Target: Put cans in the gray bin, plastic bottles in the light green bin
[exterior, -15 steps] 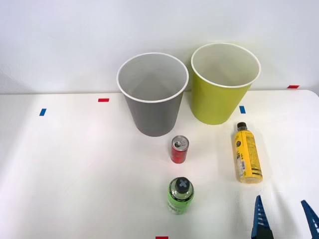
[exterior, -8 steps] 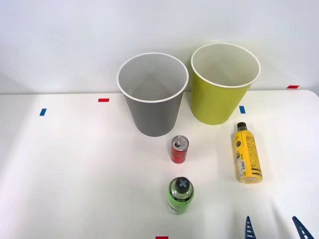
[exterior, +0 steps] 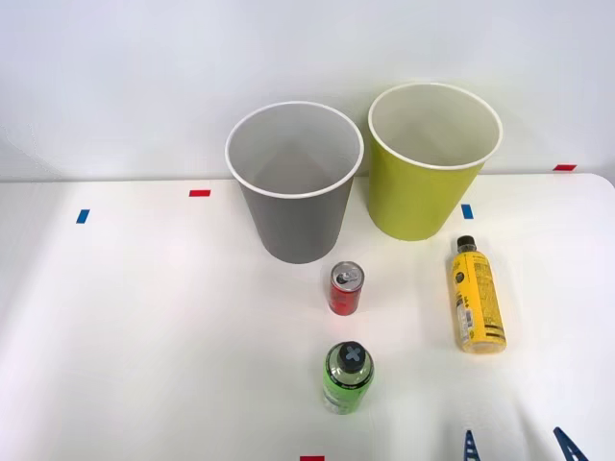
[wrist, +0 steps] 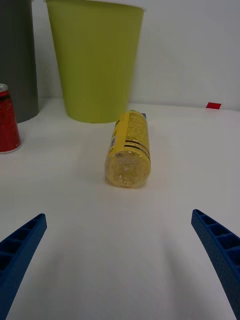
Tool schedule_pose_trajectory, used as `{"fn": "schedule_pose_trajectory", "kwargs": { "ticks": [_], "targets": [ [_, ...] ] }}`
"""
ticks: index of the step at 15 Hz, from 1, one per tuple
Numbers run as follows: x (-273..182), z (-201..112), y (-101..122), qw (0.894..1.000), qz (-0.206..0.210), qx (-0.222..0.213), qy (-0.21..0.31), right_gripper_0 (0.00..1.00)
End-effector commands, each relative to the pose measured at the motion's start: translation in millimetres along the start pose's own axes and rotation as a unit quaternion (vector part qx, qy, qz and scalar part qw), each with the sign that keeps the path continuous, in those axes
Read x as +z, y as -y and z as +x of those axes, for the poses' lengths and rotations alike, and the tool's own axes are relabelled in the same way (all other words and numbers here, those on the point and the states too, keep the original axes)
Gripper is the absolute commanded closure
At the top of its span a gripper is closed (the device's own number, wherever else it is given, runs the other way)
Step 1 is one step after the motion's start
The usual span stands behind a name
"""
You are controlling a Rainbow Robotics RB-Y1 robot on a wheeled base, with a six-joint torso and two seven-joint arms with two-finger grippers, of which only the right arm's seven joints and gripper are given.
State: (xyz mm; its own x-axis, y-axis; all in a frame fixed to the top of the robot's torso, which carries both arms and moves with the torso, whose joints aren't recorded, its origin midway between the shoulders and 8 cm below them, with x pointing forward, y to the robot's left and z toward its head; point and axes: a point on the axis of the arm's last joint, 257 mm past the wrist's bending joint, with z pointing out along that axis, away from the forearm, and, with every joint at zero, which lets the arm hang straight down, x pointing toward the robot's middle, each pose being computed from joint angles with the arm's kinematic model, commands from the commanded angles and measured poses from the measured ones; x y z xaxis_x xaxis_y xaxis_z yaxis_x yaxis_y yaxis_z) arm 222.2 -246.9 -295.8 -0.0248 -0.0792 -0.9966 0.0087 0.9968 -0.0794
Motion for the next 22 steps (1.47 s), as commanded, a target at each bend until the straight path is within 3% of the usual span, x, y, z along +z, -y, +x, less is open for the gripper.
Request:
{"fn": "schedule_pose_trajectory", "kwargs": {
  "ticks": [1, 22],
  "targets": [
    [-1.7, 0.7, -1.0, 1.0, -0.001, -0.005, -0.002, 0.0],
    [-1.7, 0.7, -1.0, 1.0, -0.001, -0.005, -0.002, 0.0]
  ]
}}
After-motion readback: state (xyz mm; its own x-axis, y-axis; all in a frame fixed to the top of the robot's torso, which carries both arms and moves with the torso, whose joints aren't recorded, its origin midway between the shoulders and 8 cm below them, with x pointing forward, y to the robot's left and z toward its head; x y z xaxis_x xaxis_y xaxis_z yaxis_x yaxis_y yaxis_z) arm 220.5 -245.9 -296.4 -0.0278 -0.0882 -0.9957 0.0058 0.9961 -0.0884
